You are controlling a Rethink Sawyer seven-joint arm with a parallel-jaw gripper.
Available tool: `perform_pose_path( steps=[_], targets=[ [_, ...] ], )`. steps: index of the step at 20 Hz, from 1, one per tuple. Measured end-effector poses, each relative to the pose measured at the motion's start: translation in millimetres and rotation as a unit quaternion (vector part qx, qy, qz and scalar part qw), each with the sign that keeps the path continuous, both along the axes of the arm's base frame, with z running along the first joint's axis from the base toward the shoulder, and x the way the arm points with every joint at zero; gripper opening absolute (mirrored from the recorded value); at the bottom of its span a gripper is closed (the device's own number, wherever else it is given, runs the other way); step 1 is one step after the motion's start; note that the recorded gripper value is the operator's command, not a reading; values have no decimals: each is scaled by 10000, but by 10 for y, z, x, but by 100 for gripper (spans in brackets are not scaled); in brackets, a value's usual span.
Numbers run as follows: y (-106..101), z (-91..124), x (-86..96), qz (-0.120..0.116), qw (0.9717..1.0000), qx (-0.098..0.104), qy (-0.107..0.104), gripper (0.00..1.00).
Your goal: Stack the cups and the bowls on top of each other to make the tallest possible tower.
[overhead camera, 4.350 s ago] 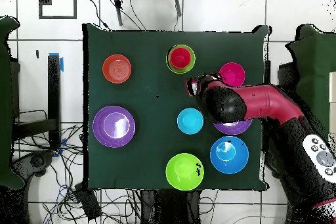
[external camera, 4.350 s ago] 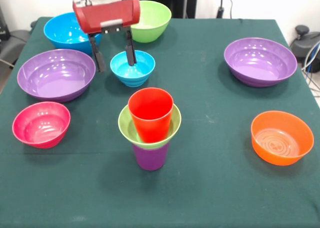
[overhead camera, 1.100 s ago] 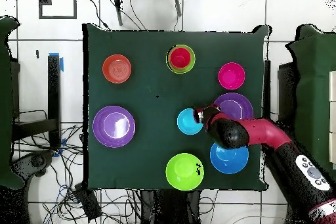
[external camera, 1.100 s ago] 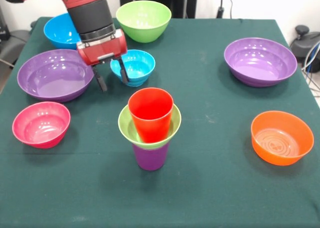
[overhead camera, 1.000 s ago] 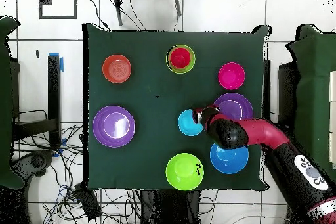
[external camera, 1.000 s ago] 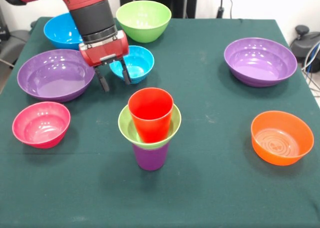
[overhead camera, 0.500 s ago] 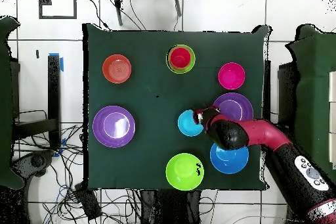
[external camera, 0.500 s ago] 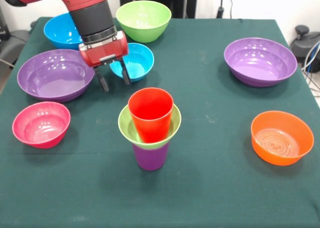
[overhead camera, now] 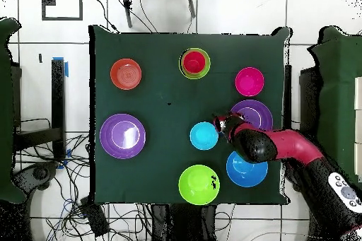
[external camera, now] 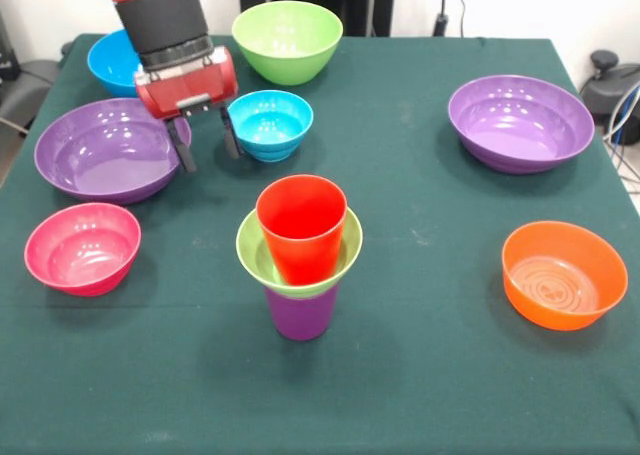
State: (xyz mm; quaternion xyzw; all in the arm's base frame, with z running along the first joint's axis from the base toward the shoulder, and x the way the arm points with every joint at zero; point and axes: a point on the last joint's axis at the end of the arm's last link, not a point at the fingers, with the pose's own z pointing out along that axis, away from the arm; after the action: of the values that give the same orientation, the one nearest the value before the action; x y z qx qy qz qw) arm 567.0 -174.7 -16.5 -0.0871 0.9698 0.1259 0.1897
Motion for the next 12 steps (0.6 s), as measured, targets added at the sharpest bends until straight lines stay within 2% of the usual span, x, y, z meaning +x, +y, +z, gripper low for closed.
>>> perform_pose_path(
  steps=[7, 12],
  targets=[
    [-64, 318, 127, -9, 10000, -68, -66, 100],
    [-44, 423, 174, 50, 9998, -111, -148, 100]
  ],
)
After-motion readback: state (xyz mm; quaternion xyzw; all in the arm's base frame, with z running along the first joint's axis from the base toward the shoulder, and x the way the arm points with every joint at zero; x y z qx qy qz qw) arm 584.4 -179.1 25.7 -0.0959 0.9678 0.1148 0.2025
